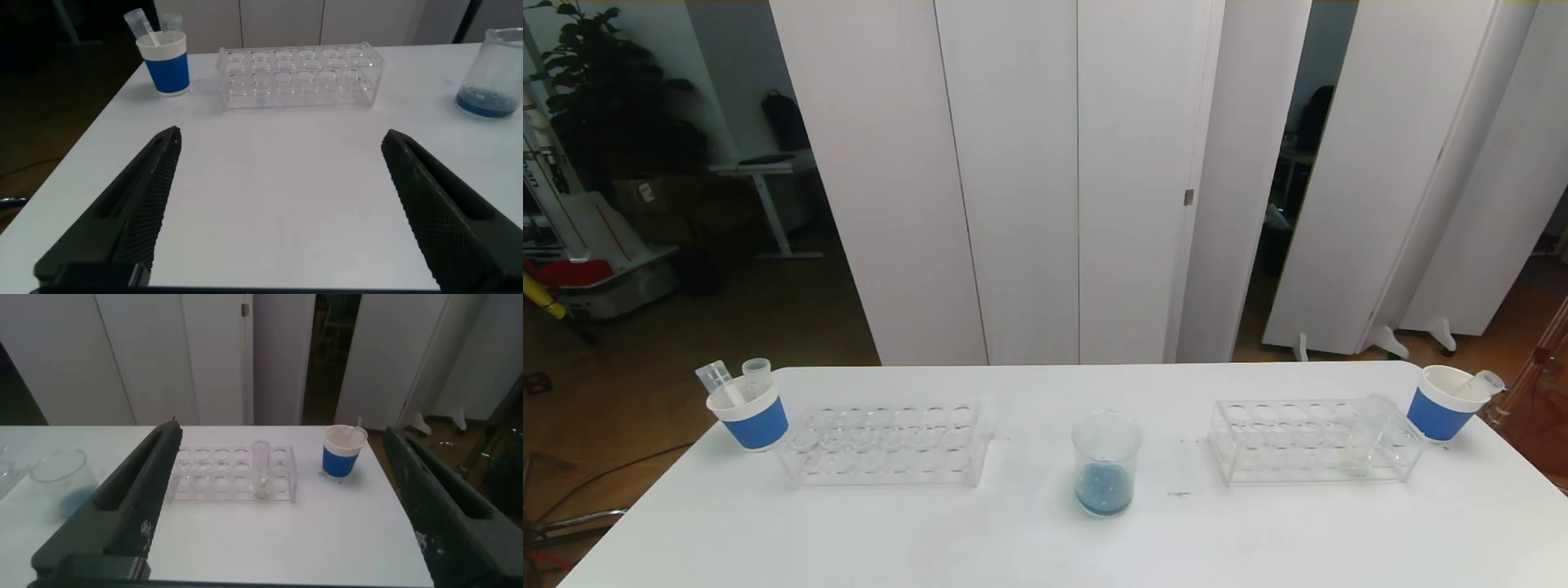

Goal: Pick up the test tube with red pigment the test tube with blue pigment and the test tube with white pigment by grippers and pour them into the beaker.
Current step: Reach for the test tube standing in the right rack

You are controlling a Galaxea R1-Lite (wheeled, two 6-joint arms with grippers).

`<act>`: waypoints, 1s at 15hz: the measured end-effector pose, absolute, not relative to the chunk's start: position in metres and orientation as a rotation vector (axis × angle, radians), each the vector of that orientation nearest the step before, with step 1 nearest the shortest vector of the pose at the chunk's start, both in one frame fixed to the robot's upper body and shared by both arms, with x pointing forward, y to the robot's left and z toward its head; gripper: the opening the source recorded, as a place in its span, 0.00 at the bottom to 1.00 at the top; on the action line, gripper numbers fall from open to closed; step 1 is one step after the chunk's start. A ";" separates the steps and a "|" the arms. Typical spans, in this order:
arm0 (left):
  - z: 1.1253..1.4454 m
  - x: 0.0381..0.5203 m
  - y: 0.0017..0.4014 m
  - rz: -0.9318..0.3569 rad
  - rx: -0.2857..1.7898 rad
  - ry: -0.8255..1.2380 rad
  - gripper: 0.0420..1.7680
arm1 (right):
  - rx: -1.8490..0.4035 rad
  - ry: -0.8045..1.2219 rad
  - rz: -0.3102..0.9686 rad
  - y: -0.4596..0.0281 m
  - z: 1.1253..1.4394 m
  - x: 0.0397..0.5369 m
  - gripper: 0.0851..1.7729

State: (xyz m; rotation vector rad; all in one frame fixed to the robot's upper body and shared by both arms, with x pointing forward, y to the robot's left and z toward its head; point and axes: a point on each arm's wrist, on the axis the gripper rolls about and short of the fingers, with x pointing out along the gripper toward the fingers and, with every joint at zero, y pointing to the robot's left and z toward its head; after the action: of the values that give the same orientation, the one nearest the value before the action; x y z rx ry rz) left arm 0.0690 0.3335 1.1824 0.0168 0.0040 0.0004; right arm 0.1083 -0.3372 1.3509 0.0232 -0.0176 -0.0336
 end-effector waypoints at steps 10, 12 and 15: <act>1.182 0.069 0.334 0.000 0.017 0.004 0.99 | 0.102 0.127 -0.100 -0.346 1.350 0.220 0.99; 1.182 0.069 0.334 0.000 0.017 0.004 0.99 | 0.103 0.156 -0.109 -0.348 1.340 0.237 0.99; 1.182 0.069 0.334 0.000 0.017 0.004 0.99 | 0.103 0.187 -0.110 -0.350 1.320 0.260 0.99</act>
State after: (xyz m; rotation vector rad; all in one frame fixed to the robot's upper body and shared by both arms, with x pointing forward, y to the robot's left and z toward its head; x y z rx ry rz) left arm 0.0690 0.3335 1.1824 0.0168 0.0040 0.0000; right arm 0.2598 -0.3498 1.3195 0.1030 0.1871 -0.1095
